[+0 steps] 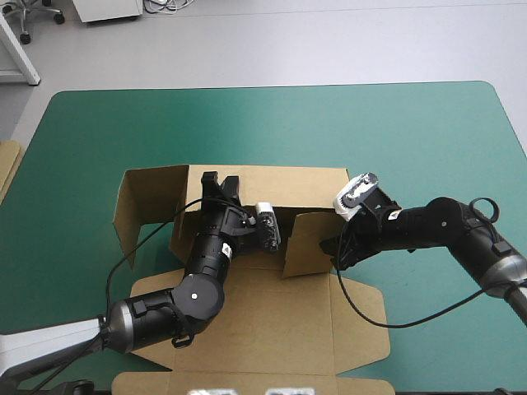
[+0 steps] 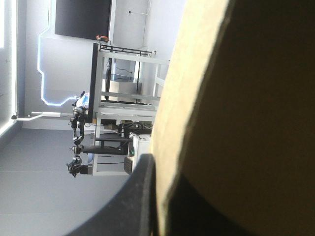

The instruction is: Fold the box

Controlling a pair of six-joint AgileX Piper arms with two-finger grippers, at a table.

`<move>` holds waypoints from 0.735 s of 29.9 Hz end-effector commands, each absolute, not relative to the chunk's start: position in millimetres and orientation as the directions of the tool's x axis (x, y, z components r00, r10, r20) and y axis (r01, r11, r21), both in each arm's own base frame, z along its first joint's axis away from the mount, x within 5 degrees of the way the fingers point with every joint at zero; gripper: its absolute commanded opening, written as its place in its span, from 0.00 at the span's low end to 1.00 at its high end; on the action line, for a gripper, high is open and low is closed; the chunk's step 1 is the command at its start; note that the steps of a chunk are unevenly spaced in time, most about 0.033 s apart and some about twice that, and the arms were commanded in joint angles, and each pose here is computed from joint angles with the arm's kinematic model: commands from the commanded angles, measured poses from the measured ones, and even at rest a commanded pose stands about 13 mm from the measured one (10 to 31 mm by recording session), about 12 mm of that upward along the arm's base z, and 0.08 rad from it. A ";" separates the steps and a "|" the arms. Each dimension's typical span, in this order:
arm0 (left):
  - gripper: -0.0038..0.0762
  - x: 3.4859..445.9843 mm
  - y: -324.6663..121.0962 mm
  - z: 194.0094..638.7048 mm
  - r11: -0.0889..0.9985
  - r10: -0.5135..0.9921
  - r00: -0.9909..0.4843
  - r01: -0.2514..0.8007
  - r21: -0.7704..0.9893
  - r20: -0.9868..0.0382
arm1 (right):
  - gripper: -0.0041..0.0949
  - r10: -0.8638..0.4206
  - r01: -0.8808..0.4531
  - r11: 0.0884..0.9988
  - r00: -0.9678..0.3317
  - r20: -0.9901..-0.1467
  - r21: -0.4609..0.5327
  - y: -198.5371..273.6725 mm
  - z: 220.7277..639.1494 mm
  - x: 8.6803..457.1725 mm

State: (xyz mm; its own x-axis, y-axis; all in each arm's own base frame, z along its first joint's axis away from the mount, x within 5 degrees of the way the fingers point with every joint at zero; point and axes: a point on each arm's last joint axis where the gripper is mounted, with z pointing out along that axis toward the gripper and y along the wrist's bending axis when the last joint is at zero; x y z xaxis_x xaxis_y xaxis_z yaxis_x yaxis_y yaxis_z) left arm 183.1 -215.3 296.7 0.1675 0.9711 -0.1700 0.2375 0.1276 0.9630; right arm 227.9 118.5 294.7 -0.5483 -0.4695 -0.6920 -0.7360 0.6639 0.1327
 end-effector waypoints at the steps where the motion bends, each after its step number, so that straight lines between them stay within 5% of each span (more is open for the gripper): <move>1: 0.04 178.5 -223.8 320.0 0.119 0.944 0.291 0.134 0.984 -0.154 | 0.64 -0.359 -0.697 0.702 -0.524 -0.772 0.147 122.0 312.5 233.7; 8: 0.04 178.5 -223.9 320.1 0.118 0.944 0.292 0.133 0.984 -0.153 | 0.46 -0.334 -0.678 0.719 -0.527 -0.782 0.150 122.5 311.1 238.8; 14: 0.04 179.4 -229.0 333.6 0.156 0.931 0.313 0.125 0.980 -0.188 | 0.43 -0.357 -0.699 0.691 -0.550 -0.755 0.182 124.3 308.5 234.2; 22: 0.04 181.5 -233.6 358.5 0.233 0.913 0.320 0.097 0.968 -0.252 | 0.19 -0.350 -0.695 0.699 -0.538 -0.767 0.168 123.9 309.4 236.0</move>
State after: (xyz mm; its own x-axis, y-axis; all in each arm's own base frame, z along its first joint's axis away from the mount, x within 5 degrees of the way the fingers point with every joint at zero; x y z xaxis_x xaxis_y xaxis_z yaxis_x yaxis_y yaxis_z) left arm 187.8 -224.5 325.0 0.1686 0.9538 -0.2487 0.2075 0.2123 0.9549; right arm 237.5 119.5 292.5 -0.5576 -0.4182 -0.7171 -0.6973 0.7047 0.1312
